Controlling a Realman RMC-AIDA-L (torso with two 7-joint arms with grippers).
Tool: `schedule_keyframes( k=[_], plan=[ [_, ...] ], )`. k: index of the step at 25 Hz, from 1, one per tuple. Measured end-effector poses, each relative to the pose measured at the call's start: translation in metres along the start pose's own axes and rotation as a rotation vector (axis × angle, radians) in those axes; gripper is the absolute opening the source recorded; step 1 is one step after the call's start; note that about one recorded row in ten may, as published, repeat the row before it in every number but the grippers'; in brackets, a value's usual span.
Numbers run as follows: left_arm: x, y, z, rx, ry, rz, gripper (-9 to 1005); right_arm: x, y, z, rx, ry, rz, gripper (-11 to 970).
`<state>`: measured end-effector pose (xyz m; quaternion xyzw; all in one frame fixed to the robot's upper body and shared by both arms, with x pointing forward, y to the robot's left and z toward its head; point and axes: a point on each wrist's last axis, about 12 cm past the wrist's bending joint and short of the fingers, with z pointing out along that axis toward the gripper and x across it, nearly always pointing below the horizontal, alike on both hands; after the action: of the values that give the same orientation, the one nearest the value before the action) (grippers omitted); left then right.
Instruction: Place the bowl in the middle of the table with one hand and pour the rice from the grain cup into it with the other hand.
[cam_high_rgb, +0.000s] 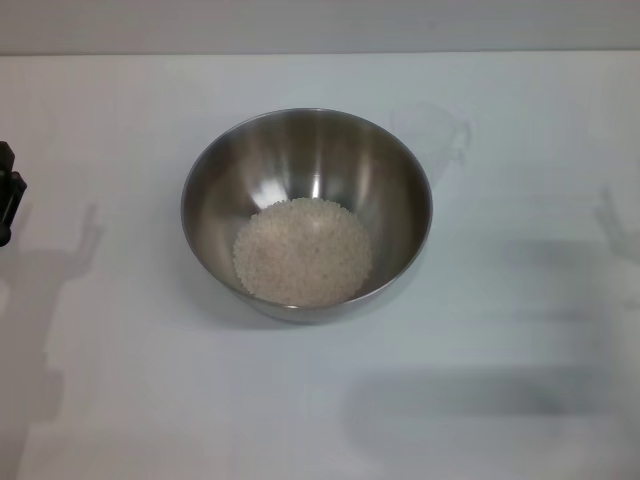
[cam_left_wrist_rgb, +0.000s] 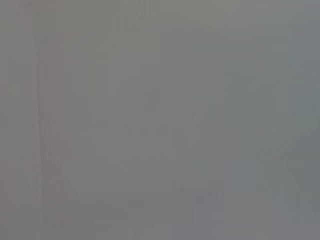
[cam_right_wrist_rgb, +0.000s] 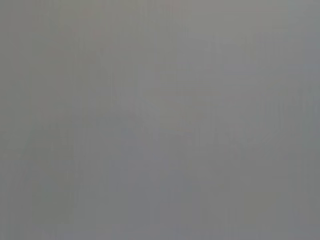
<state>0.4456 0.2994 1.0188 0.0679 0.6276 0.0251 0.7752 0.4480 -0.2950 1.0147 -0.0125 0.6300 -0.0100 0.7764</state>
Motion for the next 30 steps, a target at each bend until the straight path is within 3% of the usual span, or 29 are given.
schedule_keyframes(
  k=[10,24,30],
  plan=[
    [0.003,0.000,-0.001,-0.001,0.025,-0.001,813,0.000,0.000,0.007,-0.014,-0.003,-0.014,843],
    [0.008,-0.001,0.000,0.026,0.057,0.011,812,-0.003,-0.002,0.015,-0.021,-0.024,-0.023,842],
    [0.010,0.000,-0.003,0.025,0.073,-0.031,813,-0.005,-0.004,0.012,-0.013,-0.044,-0.025,842]
  ],
)
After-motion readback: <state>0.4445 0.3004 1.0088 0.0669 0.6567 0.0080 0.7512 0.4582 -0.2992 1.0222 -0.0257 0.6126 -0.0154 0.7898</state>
